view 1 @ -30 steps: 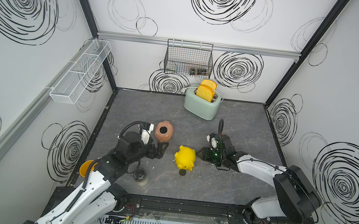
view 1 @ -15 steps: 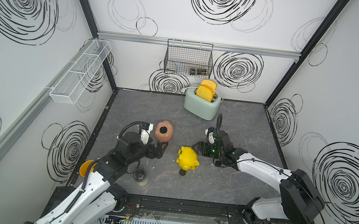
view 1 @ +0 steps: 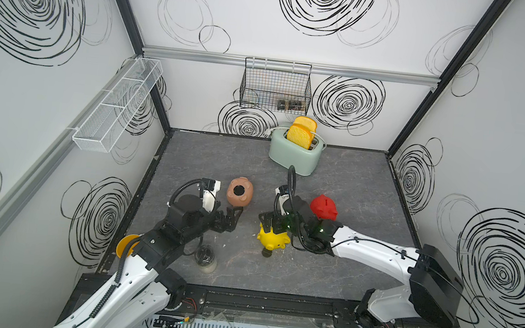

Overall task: Close piggy banks
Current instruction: Turn over the piggy bank at the center of the board.

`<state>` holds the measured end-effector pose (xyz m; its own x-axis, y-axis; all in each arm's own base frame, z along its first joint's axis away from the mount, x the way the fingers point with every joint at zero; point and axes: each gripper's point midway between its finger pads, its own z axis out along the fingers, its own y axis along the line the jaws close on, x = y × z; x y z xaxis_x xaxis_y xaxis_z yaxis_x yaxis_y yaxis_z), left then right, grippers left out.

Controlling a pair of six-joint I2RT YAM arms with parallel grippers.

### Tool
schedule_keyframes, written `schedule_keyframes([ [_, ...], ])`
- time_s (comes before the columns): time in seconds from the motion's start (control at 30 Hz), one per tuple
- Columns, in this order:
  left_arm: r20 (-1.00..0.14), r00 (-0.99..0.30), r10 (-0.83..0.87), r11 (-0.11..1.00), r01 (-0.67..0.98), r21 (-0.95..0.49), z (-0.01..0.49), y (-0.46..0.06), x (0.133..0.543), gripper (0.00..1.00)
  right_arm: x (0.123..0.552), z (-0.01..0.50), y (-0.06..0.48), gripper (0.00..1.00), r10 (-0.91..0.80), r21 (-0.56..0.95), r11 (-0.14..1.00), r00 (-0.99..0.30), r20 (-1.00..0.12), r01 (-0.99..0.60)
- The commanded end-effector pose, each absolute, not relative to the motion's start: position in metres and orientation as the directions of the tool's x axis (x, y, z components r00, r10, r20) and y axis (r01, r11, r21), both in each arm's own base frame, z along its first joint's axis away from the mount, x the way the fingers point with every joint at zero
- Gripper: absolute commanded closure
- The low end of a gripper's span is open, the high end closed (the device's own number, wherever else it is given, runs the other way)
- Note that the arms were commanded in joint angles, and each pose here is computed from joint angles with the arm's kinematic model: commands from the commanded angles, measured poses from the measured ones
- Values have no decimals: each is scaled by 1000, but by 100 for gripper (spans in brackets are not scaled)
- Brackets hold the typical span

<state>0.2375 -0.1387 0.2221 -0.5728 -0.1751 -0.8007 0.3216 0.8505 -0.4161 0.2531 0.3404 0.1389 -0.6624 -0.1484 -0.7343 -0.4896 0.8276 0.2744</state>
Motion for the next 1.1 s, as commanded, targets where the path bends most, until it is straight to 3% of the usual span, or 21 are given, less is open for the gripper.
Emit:
schedule_keyframes([
  [0.0,-811,-556,-179,853,323,-410,225,-138,238,3,258,131,339,2,-221,113,881,-610,-761,-460],
  [0.4,-814,-554,-176,853,327,-407,226,-139,237,4,253,100,351,2,-376,-154,902,-559,-739,-403],
  [0.77,-813,-555,-175,852,328,-408,226,-139,237,4,252,77,339,1,-386,-174,903,-565,-729,-393],
  [1.07,-812,-557,-174,851,329,-408,225,-140,237,4,259,63,319,14,-357,-142,915,-593,-722,-378],
])
